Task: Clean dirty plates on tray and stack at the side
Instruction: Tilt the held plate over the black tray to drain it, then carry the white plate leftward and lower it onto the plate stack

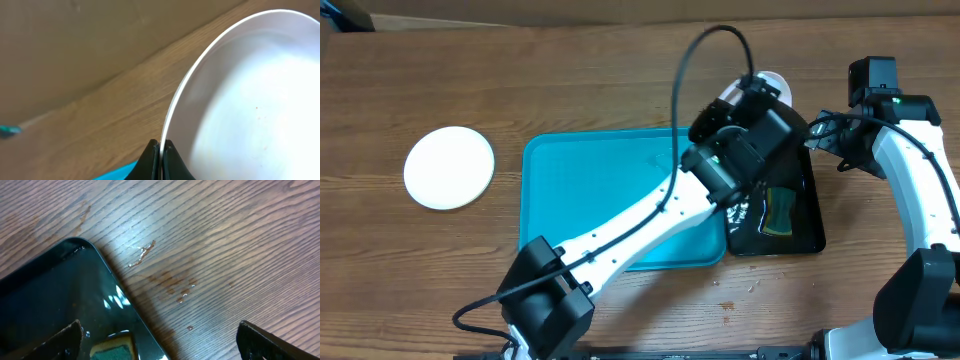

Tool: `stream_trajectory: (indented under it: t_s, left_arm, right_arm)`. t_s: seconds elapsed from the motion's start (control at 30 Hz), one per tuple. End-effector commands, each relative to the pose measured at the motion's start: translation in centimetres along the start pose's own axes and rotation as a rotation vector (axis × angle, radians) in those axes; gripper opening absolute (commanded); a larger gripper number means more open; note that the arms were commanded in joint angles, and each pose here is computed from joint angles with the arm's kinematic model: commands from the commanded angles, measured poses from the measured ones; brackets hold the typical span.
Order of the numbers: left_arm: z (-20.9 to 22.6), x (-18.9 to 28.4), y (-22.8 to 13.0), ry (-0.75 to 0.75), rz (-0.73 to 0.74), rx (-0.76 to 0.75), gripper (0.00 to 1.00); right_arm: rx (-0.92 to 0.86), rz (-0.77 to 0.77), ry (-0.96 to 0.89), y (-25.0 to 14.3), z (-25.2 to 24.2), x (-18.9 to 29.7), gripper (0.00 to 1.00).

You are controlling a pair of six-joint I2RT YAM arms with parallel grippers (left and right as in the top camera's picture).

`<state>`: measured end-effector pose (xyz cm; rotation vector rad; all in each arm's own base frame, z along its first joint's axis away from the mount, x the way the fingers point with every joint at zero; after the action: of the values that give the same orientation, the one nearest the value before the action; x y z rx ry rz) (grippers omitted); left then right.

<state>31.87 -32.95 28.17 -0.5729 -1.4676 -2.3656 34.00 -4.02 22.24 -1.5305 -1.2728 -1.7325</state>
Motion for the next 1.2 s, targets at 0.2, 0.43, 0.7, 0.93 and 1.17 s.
stream_trajectory:
  t_s: [0.2, 0.43, 0.7, 0.93, 1.17]
  left_arm:
    - [-0.1, 2.7, 2.1, 0.104, -0.109, -0.056, 0.04]
    - [-0.5, 3.7, 2.3, 0.158, -0.139, -0.065, 0.04]
    - [-0.2, 3.3, 2.4, 0.144, -0.134, -0.047, 0.04]
    - [1.6, -1.2, 1.0, -0.203, 0.041, 0.174, 0.04]
    - [10.4, -7.8, -2.2, -0.383, 0.344, 0.520, 0.04]
  right_arm:
    - [-0.008, -0.015, -0.008, 0.1, 0.0, 0.2, 1.00]
    - [-0.008, -0.016, -0.007, 0.1, 0.0, 0.2, 1.00]
    - [-0.008, -0.016, -0.007, 0.1, 0.0, 0.2, 1.00]
    - [-0.008, -0.016, -0.007, 0.1, 0.0, 0.2, 1.00]
    - [-0.008, -0.016, -0.007, 0.1, 0.0, 0.2, 1.00]
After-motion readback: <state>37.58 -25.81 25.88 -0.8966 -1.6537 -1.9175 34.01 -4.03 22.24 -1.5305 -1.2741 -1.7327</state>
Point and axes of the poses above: each gripper's point midway between its finger pads, its own x axis back along the fingers, its own z axis along the line the jaws close on, y = z × x, the point moved 10 cm from there along x, back along the fingers, and after that the axes turned 1 degree about x, right-handed, at the moved point
